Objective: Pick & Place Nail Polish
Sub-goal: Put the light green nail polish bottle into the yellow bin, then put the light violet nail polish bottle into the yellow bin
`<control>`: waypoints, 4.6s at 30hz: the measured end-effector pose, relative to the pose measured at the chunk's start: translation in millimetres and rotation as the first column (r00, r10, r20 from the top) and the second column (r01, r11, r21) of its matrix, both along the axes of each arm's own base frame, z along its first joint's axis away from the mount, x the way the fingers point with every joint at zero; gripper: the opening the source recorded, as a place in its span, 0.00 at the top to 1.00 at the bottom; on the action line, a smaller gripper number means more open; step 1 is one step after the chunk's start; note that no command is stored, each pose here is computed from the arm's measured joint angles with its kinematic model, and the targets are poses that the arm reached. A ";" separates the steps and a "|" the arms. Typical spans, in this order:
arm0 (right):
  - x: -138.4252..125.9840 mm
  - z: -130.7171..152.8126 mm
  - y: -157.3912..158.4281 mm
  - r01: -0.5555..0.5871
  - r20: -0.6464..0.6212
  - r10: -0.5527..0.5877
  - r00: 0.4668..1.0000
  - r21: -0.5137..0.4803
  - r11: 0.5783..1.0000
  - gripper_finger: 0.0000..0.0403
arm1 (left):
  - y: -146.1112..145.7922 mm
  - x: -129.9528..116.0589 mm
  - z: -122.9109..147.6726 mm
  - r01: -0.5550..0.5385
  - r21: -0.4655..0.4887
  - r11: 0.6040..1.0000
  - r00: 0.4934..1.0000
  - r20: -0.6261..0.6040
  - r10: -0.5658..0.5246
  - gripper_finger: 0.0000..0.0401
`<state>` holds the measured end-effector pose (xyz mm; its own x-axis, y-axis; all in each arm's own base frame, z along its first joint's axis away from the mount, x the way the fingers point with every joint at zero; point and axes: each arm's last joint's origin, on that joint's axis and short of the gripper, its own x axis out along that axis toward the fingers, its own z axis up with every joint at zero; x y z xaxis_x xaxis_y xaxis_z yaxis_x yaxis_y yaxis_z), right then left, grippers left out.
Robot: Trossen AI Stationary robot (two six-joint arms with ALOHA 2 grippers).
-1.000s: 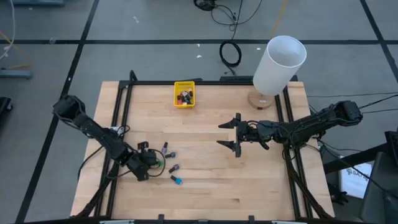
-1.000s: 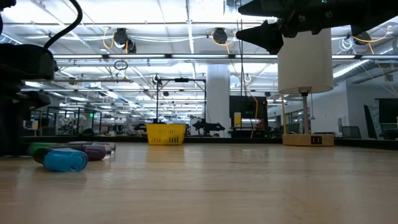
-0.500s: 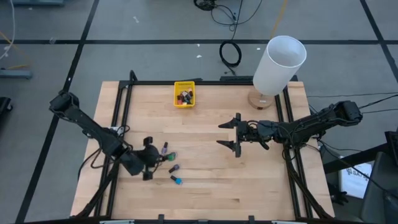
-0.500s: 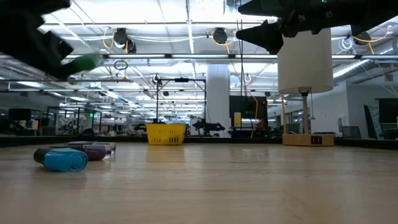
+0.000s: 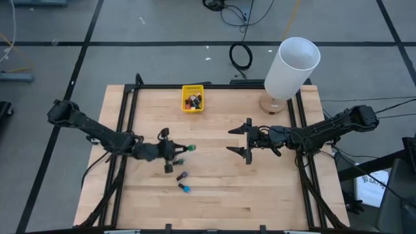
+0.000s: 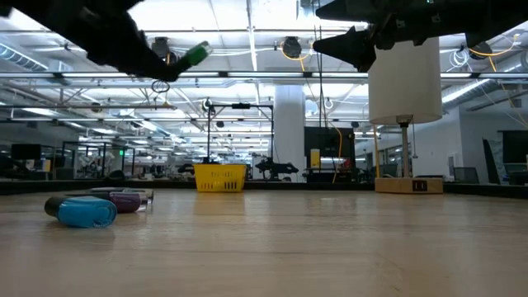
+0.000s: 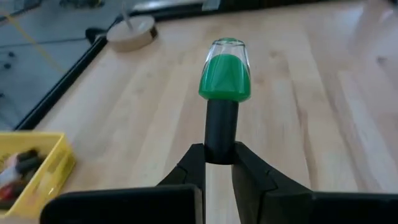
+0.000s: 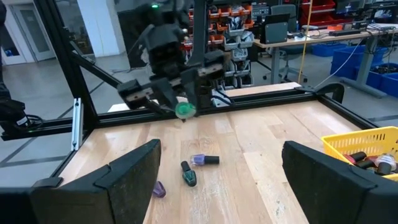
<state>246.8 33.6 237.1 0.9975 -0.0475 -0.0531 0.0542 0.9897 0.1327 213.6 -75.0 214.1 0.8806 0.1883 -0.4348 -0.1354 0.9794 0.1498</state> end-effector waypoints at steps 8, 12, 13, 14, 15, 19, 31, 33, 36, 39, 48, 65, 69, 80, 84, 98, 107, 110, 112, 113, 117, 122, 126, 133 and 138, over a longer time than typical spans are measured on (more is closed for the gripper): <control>0.0 0.0 0.0 0.000 0.000 0.000 1.000 -0.002 1.000 0.21 | 47.1 9.1 -8.0 0.000 0.004 1.000 0.966 0.260 -0.001 0.92; 0.0 0.0 0.0 0.001 0.000 -0.001 1.000 -0.002 1.000 0.21 | 77.1 11.6 -3.7 -0.124 -0.034 0.992 0.939 0.318 0.128 0.92; 0.0 0.0 0.0 0.001 0.000 -0.001 1.000 -0.002 1.000 0.21 | 84.2 11.6 -2.8 -0.157 -0.054 0.986 0.929 0.330 0.167 0.92; 0.0 -0.1 0.0 0.001 -0.001 -0.001 1.000 -0.003 1.000 0.21 | 91.9 11.3 -2.0 -0.192 -0.073 0.979 0.917 0.341 0.206 0.92; 0.0 -0.1 0.0 0.001 -0.001 -0.001 1.000 -0.002 1.000 0.21 | 99.0 10.9 -1.3 -0.224 -0.092 0.970 0.906 0.348 0.242 0.92; 0.0 -0.1 -0.2 0.002 -0.001 -0.002 1.000 -0.003 1.000 0.21 | 125.1 8.3 3.0 -0.337 -0.165 0.927 0.851 0.368 0.374 0.91; 0.0 -0.1 -0.3 0.005 -0.001 -0.005 1.000 -0.007 1.000 0.21 | 176.4 45.7 2.3 -0.555 -0.190 0.810 0.781 0.219 0.586 0.92; 0.0 -0.2 -0.3 0.005 -0.001 -0.005 1.000 -0.007 1.000 0.21 | 183.4 55.3 -6.6 -0.575 -0.190 0.796 0.776 0.179 0.604 0.92; 0.0 -0.2 -0.3 0.006 -0.001 -0.006 1.000 -0.003 1.000 0.21 | 194.8 66.4 -22.1 -0.605 -0.192 0.773 0.766 0.126 0.631 0.92; 0.0 -0.4 -0.3 0.006 -0.003 -0.006 1.000 -0.002 1.000 0.21 | 207.2 70.0 -36.9 -0.645 -0.206 0.736 0.739 0.080 0.669 0.92; -0.1 -0.8 -0.2 0.003 -0.008 -0.003 1.000 -0.003 1.000 0.21 | 222.7 65.8 -66.4 -0.718 -0.277 0.639 0.673 -0.040 0.739 0.92; -0.1 -0.9 -0.2 0.002 -0.008 -0.002 1.000 -0.004 1.000 0.21 | 222.6 66.1 -68.2 -0.721 -0.296 0.627 0.666 -0.046 0.745 0.88; -0.1 -0.9 -0.2 0.002 -0.009 -0.002 1.000 -0.008 1.000 0.21 | 222.6 66.0 -68.1 -0.721 -0.296 0.626 0.666 -0.046 0.745 0.87; -0.1 -0.9 -0.2 0.002 -0.009 -0.002 1.000 -0.008 1.000 0.21 | 222.7 65.9 -68.1 -0.725 -0.293 0.624 0.662 -0.044 0.748 0.87; -0.1 -0.9 -0.1 0.001 -0.009 -0.001 1.000 -0.008 1.000 0.21 | 222.8 65.8 -68.1 -0.726 -0.286 0.625 0.661 -0.044 0.749 0.87; -0.1 -0.9 -0.1 0.001 -0.009 -0.002 1.000 -0.008 1.000 0.21 | 222.8 65.7 -67.9 -0.727 -0.286 0.625 0.661 -0.043 0.749 0.78; -0.1 -0.9 -0.2 0.001 -0.009 -0.002 1.000 -0.009 1.000 0.21 | 222.7 65.9 -67.8 -0.714 -0.244 0.656 0.684 -0.047 0.728 0.54; -0.1 -0.9 -0.1 0.001 -0.009 -0.001 1.000 -0.008 1.000 0.21 | 219.2 65.1 -59.5 -0.642 -0.188 0.744 0.763 -0.051 0.645 0.50; -0.1 -1.0 -0.1 0.001 -0.010 -0.001 1.000 -0.008 1.000 0.21 | 212.7 66.3 -47.4 -0.564 -0.181 0.806 0.822 -0.022 0.570 0.49; -0.1 -1.2 -0.1 0.001 -0.011 -0.001 1.000 -0.009 1.000 0.21 | 207.7 65.7 -40.7 -0.525 -0.183 0.831 0.847 -0.019 0.531 0.49; -0.2 -1.4 -0.1 0.001 -0.013 -0.001 1.000 -0.009 1.000 0.21 | 180.4 58.4 -17.6 -0.409 -0.194 0.891 0.912 -0.048 0.408 0.48; -0.1 -1.4 -0.1 0.001 -0.014 -0.001 1.000 -0.009 1.000 0.21 | 134.7 40.1 -5.0 -0.315 -0.193 0.929 0.939 -0.208 0.275 0.48; -0.2 -1.5 -0.1 0.001 -0.014 -0.001 1.000 -0.009 1.000 0.21 | 101.8 25.9 -6.9 -0.359 -0.310 0.880 0.906 -0.341 0.249 0.48; -0.2 -1.3 -0.1 0.001 -0.012 -0.001 1.000 -0.009 1.000 0.21 | 63.0 16.1 -26.9 -0.588 -0.475 0.654 0.773 -0.568 0.283 0.48; -0.1 -0.9 -0.1 0.001 -0.008 -0.001 1.000 -0.008 1.000 0.21 | 54.8 19.8 -45.0 -0.688 -0.435 0.581 0.689 -0.644 0.333 0.48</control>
